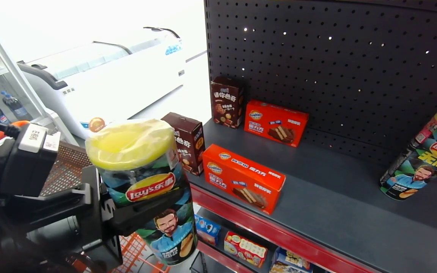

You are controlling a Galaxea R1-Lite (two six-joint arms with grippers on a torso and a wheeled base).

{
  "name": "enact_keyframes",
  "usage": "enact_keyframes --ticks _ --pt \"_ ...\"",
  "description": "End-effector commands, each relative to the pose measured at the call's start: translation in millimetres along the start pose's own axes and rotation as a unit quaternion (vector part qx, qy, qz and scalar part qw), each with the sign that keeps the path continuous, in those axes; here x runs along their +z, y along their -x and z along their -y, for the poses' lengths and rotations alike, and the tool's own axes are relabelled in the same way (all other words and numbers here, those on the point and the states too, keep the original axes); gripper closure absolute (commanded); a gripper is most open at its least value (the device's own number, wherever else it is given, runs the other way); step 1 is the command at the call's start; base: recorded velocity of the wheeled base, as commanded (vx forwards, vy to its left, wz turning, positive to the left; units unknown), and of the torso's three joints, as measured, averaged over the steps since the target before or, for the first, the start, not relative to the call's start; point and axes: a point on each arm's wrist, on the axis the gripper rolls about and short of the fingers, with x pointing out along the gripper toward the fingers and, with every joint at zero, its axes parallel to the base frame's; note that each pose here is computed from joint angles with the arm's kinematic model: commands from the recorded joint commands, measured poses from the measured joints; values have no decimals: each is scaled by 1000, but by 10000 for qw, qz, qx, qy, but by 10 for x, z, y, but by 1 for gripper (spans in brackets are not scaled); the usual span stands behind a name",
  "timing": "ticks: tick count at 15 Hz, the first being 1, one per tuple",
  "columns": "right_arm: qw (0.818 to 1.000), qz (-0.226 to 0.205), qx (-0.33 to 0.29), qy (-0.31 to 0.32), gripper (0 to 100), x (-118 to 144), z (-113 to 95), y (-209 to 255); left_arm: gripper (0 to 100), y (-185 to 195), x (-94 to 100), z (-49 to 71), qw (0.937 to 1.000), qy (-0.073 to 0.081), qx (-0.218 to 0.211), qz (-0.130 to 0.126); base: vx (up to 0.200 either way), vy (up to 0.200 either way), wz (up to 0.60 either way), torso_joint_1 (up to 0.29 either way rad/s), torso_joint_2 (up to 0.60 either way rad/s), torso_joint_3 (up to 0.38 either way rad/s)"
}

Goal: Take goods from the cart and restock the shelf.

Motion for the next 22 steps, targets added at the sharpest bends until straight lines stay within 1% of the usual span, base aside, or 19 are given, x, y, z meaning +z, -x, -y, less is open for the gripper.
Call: enact_keyframes --ticks 1,2,3,6,8,16,22 --pt "10000 -6 1 6 0 0 0 -1 100 -28 16 42 9997 93 -205 11 0 0 0 0 0 0" --pt "10000 -6 1 6 0 0 0 -1 100 -28 10 47 9993 207 -298 -17 0 0 0 0 0 0" --pt "10000 -6 1 13 0 0 0 -1 100 -23 5 56 9989 234 -397 -24 0 0 0 0 0 0" --pt "10000 -6 1 -2 0 0 0 -1 100 -12 16 75 9975 223 -665 -2 0 0 0 0 0 0" --pt "10000 -6 1 -2 0 0 0 -1 100 -14 15 82 9963 223 -833 -1 0 0 -600 2 0 0" --pt "10000 -6 1 -2 0 0 0 -1 100 -21 40 75 9963 195 -833 45 0 0 -600 1 2 3" --pt "10000 -6 1 -2 0 0 0 -1 100 -20 39 72 9964 199 -818 38 0 0 0 0 0 0"
